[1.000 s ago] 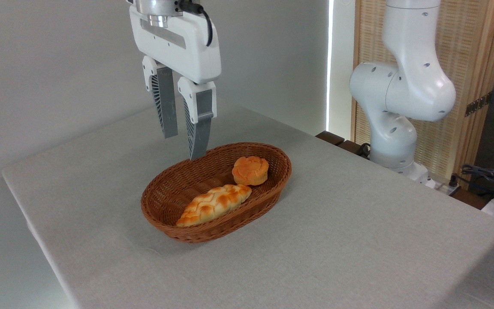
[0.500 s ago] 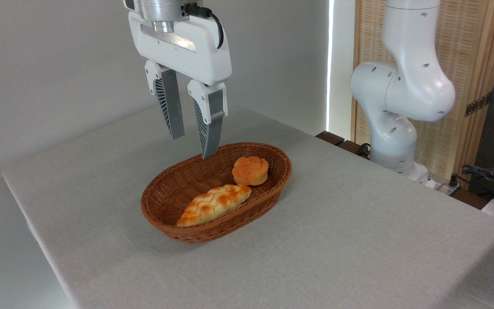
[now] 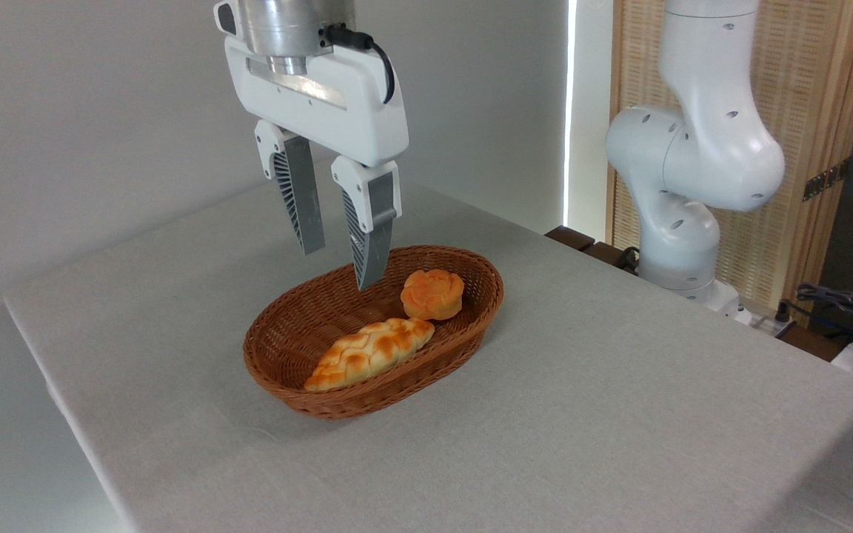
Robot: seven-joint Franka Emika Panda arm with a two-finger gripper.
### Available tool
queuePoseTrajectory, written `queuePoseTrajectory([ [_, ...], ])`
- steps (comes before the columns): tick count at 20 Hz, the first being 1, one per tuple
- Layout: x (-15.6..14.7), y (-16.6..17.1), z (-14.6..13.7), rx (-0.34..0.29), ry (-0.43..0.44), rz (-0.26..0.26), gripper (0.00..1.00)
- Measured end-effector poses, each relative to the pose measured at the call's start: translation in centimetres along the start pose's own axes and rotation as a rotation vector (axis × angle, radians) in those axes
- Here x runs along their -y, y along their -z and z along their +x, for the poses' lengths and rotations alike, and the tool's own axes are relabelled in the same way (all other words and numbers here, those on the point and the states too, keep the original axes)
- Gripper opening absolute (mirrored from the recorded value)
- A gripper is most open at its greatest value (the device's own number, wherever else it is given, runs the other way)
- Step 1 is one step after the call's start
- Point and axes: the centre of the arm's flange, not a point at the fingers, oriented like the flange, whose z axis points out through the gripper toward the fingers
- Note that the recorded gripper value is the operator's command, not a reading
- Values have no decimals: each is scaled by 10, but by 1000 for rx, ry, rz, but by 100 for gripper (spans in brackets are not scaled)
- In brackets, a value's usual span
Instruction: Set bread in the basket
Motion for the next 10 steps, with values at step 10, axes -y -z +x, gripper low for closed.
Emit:
queuePoseTrajectory([
  [10,1,-4,2,6,-1,-5,100],
])
